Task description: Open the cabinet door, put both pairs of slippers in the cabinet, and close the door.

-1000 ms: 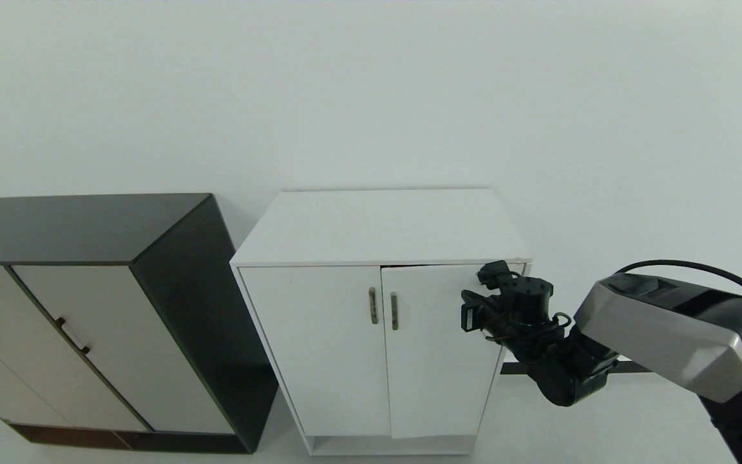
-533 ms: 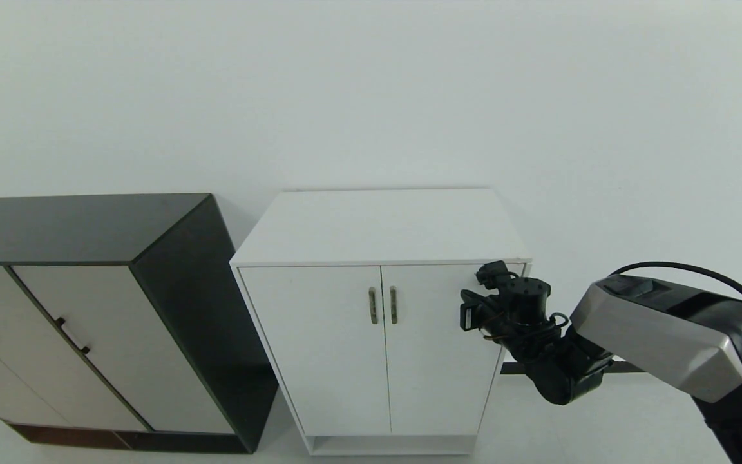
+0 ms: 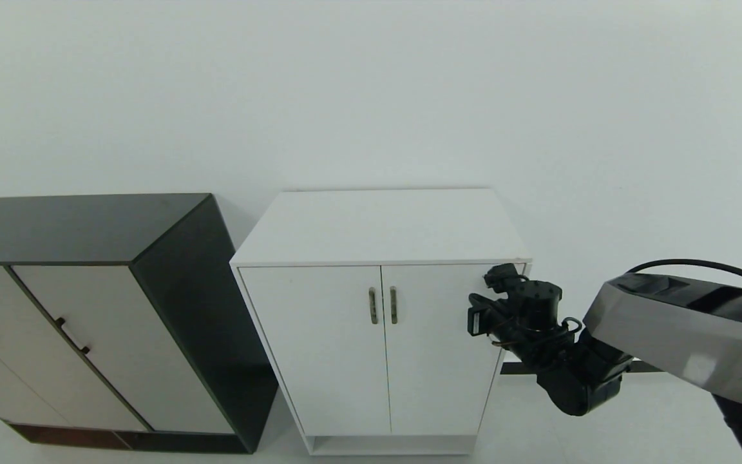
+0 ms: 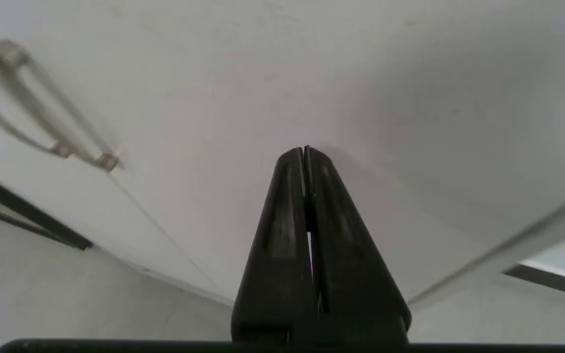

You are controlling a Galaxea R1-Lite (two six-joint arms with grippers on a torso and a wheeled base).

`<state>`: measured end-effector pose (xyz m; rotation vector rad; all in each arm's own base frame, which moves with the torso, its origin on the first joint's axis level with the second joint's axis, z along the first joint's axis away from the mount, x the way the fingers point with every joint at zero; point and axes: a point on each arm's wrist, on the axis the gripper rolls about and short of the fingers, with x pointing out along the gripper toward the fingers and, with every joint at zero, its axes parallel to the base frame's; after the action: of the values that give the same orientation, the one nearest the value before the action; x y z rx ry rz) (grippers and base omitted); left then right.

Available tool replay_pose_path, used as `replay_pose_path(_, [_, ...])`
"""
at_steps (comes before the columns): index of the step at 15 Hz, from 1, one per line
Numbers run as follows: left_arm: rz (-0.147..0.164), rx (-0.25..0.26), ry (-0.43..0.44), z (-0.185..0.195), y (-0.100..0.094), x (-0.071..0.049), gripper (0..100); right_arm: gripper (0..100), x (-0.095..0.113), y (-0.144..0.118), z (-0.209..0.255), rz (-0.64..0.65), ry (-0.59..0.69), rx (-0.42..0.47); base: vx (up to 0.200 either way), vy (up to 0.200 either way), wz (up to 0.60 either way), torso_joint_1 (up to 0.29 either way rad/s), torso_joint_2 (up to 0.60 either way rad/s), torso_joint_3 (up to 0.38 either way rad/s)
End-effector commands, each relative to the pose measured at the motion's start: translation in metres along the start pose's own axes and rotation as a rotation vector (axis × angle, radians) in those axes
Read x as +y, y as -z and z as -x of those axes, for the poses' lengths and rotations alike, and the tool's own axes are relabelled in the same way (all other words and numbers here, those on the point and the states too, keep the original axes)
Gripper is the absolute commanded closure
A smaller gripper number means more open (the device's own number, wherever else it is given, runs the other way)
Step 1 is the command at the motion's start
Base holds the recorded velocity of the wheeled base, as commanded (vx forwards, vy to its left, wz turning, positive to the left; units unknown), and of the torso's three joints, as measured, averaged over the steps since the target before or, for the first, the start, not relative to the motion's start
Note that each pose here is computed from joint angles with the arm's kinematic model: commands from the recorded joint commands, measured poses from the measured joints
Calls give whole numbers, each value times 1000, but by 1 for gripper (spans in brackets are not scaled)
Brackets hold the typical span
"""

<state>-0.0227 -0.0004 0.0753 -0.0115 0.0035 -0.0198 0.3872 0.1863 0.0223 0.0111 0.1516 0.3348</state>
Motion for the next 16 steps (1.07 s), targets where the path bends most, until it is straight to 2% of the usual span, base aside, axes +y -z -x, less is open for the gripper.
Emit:
replay_pose_path(1, [1, 1, 0, 0, 0, 0, 100, 100, 3, -21, 30, -3, 7, -24, 0, 0, 0, 0, 0, 0])
replay_pose_path(6, [2, 1, 0, 0, 0, 0, 100, 100, -16, -35, 85, -5, 109, -32, 0, 0, 0, 0, 0, 0])
replay_pose_path(9, [2, 1, 0, 0, 0, 0, 100, 100, -39, -54, 141, -6, 207, -24, 0, 0, 0, 0, 0, 0])
replay_pose_path(12, [2, 1, 0, 0, 0, 0, 100, 100, -59, -55, 201, 32, 297, 15, 0, 0, 0, 0, 0, 0])
replay_pose_path(14, [2, 1, 0, 0, 0, 0, 100, 100, -65, -52, 244, 74, 329, 34, 0, 0, 0, 0, 0, 0])
replay_pose_path(16, [2, 1, 0, 0, 0, 0, 100, 100, -66, -56, 274, 84, 352, 13, 0, 0, 0, 0, 0, 0])
